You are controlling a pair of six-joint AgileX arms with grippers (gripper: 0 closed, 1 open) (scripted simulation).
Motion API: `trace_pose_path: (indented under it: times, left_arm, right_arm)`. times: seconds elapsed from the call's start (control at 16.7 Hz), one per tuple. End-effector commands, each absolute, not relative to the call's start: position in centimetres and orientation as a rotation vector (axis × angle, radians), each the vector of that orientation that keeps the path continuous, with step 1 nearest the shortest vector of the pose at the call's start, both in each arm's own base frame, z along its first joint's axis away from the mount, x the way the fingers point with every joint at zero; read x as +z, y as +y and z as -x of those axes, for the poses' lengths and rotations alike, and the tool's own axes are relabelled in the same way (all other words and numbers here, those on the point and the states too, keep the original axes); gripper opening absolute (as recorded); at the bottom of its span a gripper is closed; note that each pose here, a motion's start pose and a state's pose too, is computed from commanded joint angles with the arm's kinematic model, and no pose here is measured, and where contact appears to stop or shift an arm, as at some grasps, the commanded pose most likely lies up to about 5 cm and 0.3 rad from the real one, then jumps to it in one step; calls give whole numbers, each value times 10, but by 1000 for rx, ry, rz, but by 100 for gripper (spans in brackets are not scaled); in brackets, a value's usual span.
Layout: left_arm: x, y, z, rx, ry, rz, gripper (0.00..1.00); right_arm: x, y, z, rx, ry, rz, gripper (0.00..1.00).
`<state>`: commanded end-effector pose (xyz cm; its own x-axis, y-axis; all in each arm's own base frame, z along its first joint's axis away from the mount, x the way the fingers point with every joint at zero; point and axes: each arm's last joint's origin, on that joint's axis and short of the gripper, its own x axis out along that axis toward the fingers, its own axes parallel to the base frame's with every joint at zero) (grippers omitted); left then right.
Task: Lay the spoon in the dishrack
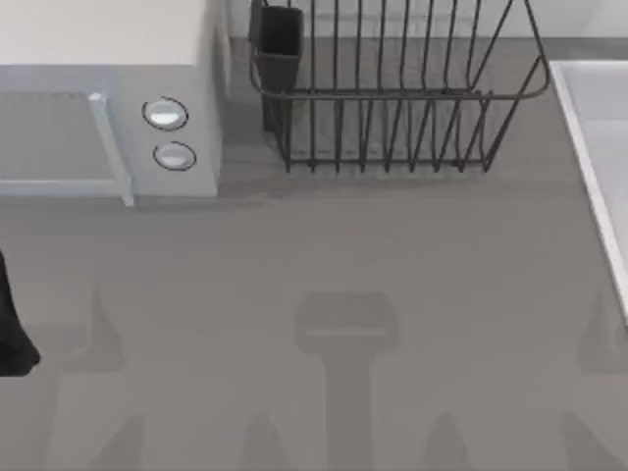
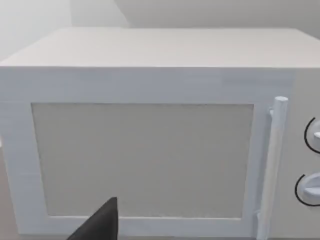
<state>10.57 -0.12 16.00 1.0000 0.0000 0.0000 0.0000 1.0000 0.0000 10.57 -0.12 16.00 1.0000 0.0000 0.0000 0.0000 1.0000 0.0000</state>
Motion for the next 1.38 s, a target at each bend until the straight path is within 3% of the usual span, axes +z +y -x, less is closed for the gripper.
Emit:
trace_pose_path:
  times: [0.24,0.42,0.72,1.02,1.38]
  left_arm:
    - [160,-1,-106,0,0,0,100]
    - [160,-1,-106,0,0,0,100]
    - [160,-1,-106,0,0,0,100]
    - [160,-1,-106,0,0,0,100]
    - [160,-1,-106,0,0,0,100]
  right_arm:
    - [165,-3,-106,-16,36,24,100]
    - [178,-10,-109,-70,183,97,100]
    - [195,-35,-130,-137,673,221,100]
    - [197,-75,-160,-59,1196,219,100]
    - [195,-116,-180,89,1499,124,100]
